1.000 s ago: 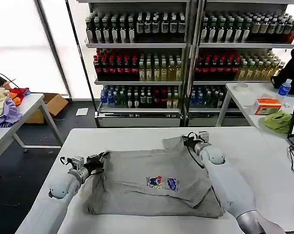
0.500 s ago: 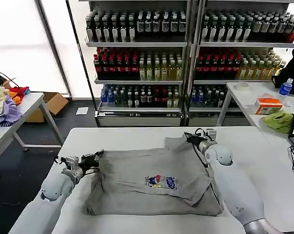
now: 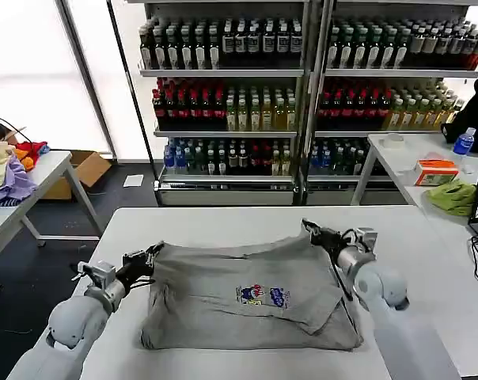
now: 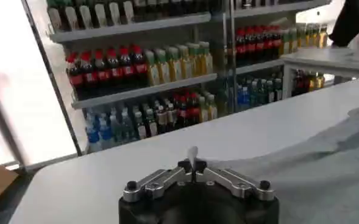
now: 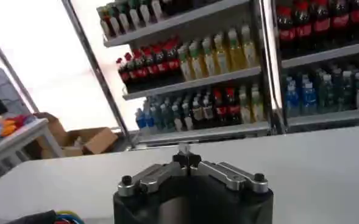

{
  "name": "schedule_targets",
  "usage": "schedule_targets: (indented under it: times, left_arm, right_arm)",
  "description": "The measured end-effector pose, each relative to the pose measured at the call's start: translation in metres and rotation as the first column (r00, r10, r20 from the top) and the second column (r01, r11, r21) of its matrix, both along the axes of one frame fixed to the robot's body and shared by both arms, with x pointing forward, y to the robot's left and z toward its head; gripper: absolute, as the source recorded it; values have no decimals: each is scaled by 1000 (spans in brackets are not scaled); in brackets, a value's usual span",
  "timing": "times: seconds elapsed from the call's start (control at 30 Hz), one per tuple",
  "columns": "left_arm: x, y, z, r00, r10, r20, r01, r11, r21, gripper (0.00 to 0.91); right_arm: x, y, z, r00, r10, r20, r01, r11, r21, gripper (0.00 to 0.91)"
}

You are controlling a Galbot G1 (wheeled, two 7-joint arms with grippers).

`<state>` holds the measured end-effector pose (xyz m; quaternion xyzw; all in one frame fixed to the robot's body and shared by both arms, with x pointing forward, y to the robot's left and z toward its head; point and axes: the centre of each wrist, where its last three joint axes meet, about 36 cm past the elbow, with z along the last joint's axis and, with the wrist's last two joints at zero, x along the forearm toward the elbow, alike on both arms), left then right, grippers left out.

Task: Fold and organize the clothes.

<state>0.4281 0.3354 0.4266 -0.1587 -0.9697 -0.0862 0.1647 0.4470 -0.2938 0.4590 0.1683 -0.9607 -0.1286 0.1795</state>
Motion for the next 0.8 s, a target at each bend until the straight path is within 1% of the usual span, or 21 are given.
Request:
schedule_targets:
  times: [0.2, 0.3, 0.33, 0.37, 0.4, 0.43, 0.5, 0.6, 0.7, 0.8]
  left_arm:
    - [-41, -3, 3, 1000, 15, -6, -15, 1000, 10, 10]
    - [-62, -2, 4, 999, 26, -19, -25, 1000, 16, 10]
    - [-69, -2, 4, 999, 28, -25, -27, 999, 18, 141]
    - [-76, -3, 3, 999, 29, -32, -29, 999, 21, 322]
    - [-82, -3, 1, 999, 30, -44, -29, 999, 23, 907]
    - [-89, -4, -2, 998, 30, -57, -28, 999, 26, 907]
    - [-101, -5, -7, 996, 27, -80, -24, 999, 35, 907]
    - [-115, -8, -12, 994, 28, -103, -22, 998, 58, 907]
    - [-124, -10, -11, 994, 40, -105, -32, 997, 74, 907]
    - [-131, -10, -8, 992, 61, -107, -52, 995, 81, 907]
  right_arm:
    - [-59, -8, -7, 1000, -18, -24, 18, 1000, 14, 0]
    - [-83, -10, -12, 998, -26, -51, 26, 1000, 13, 0]
    - [-89, -10, -14, 998, -27, -62, 28, 1000, 11, 0]
    - [-97, -10, -17, 997, -28, -75, 28, 1000, 7, 20]
    - [-102, -10, -19, 996, -27, -83, 27, 1000, 2, 242]
    - [-108, -9, -21, 996, -26, -90, 26, 1000, -3, 907]
    - [-117, -9, -23, 995, -29, -100, 27, 999, -23, 907]
    - [-126, -12, -24, 994, -36, -101, 30, 998, -57, 907]
    - [-132, -16, -23, 996, -48, -80, 41, 996, -84, 907]
    - [-137, -22, -22, 997, -61, -38, 57, 994, -98, 907]
